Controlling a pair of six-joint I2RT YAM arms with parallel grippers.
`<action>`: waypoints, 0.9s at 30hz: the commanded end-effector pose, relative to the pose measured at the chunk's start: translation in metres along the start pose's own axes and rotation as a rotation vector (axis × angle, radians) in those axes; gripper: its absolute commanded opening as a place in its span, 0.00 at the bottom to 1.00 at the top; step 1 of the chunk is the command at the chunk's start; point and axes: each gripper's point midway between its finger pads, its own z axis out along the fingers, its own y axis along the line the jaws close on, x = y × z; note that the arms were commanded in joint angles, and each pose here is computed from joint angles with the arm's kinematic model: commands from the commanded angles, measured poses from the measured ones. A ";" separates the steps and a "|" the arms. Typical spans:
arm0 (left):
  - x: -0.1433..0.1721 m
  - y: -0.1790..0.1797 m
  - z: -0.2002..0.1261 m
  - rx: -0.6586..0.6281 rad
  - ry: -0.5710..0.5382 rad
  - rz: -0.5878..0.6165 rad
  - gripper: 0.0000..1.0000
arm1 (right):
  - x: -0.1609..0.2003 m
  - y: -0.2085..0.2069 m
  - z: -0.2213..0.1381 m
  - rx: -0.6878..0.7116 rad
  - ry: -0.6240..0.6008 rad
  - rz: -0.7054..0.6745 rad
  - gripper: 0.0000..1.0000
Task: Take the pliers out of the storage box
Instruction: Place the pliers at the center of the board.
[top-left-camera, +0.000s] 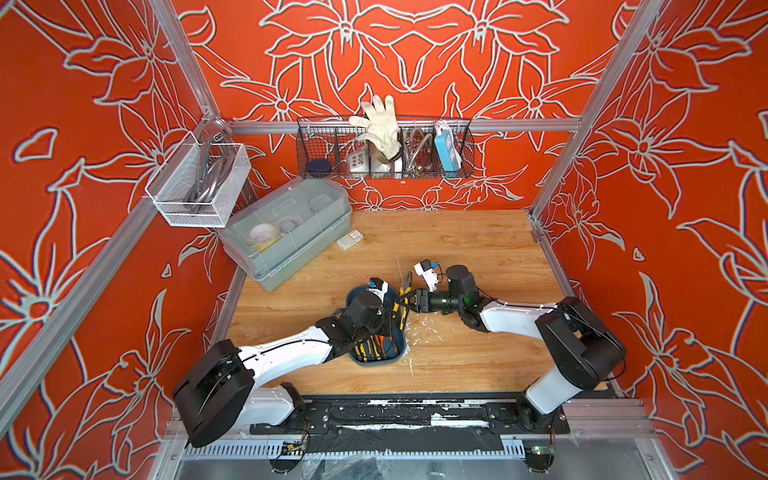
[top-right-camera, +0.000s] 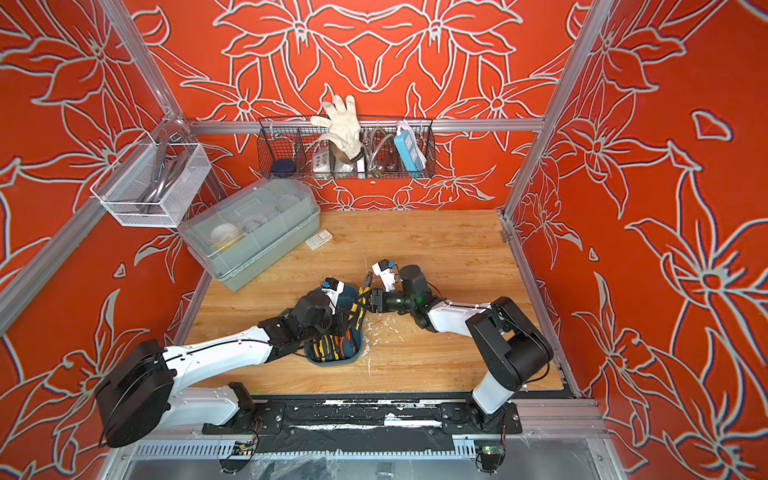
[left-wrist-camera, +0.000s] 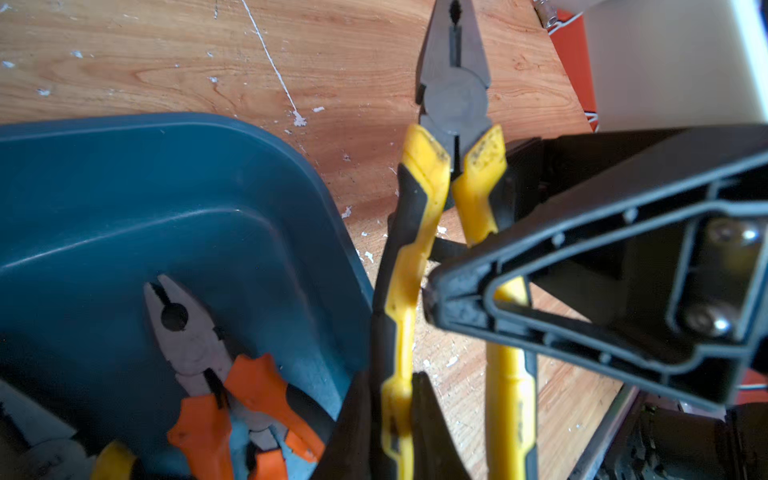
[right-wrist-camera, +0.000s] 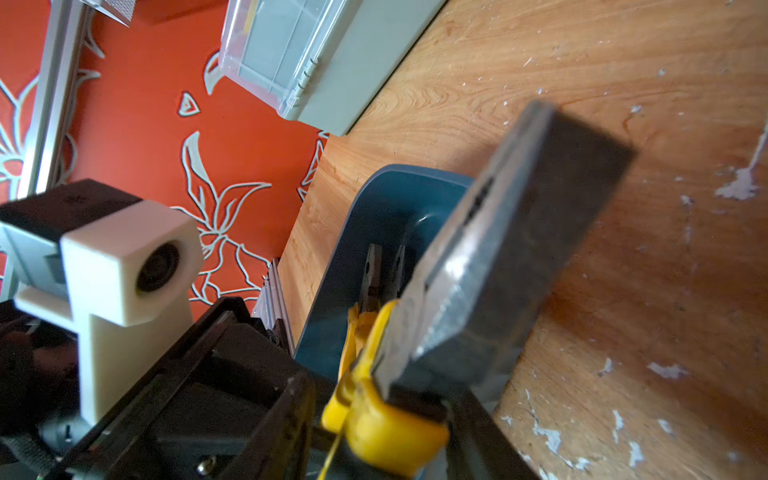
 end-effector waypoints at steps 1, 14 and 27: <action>-0.025 -0.026 -0.005 0.082 -0.079 0.033 0.00 | -0.001 0.003 0.006 -0.017 0.011 -0.014 0.44; -0.030 -0.015 -0.015 0.030 -0.131 0.034 0.23 | 0.000 0.009 0.007 -0.035 0.023 -0.029 0.01; -0.047 0.037 -0.046 -0.176 -0.264 -0.113 0.79 | -0.014 0.026 -0.015 -0.012 -0.016 -0.075 0.00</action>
